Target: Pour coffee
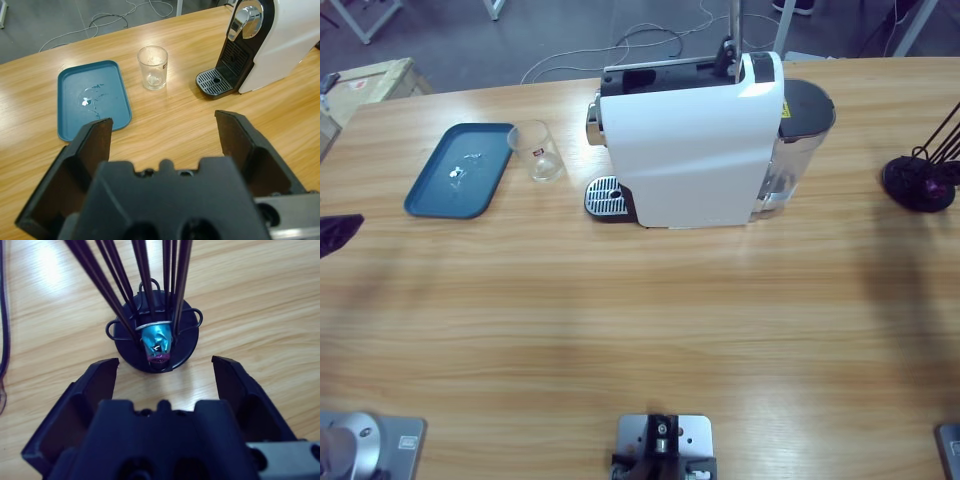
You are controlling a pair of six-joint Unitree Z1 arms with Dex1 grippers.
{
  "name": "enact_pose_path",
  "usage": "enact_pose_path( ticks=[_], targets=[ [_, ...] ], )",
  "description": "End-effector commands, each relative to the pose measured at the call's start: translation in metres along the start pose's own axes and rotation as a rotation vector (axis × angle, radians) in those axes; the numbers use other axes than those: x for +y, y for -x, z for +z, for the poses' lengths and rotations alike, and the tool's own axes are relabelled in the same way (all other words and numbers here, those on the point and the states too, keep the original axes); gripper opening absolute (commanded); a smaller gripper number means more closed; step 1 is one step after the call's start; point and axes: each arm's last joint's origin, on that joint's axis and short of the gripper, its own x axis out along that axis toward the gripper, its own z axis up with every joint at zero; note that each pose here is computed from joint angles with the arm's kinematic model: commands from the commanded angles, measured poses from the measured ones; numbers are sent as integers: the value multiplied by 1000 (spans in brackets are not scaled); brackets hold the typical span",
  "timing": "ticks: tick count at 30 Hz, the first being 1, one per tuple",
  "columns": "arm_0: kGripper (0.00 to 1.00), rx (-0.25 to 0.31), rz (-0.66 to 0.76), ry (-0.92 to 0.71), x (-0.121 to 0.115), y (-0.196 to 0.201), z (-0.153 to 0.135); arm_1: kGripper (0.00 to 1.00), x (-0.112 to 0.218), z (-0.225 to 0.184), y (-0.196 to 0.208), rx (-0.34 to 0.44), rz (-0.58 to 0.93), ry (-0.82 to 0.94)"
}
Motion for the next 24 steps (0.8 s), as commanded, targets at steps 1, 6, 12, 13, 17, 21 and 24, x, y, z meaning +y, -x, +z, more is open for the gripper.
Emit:
enact_pose_path(
  ticks=[1,6,12,13,17,21,24],
  targets=[
    [858,36,-13,2,-1,-3,-11,807,-4,-6,-21,41,-46,-9],
    [858,39,-13,1,-1,-4,-11,804,-3,-6,-27,39,-48,-8],
    [858,38,-13,2,-1,-4,-10,544,-1,-7,-34,50,-49,-4],
    [858,38,-13,2,-1,-4,-11,537,-1,-7,-33,49,-49,-4],
    [858,40,-12,3,-1,-4,-10,291,-2,-8,-33,47,-51,-4],
    [858,43,-12,2,-1,-5,-10,168,-4,-11,-31,37,-51,-6],
    [858,45,-12,1,-1,-6,-10,42,-4,-12,-30,32,-53,-7]
  ],
)
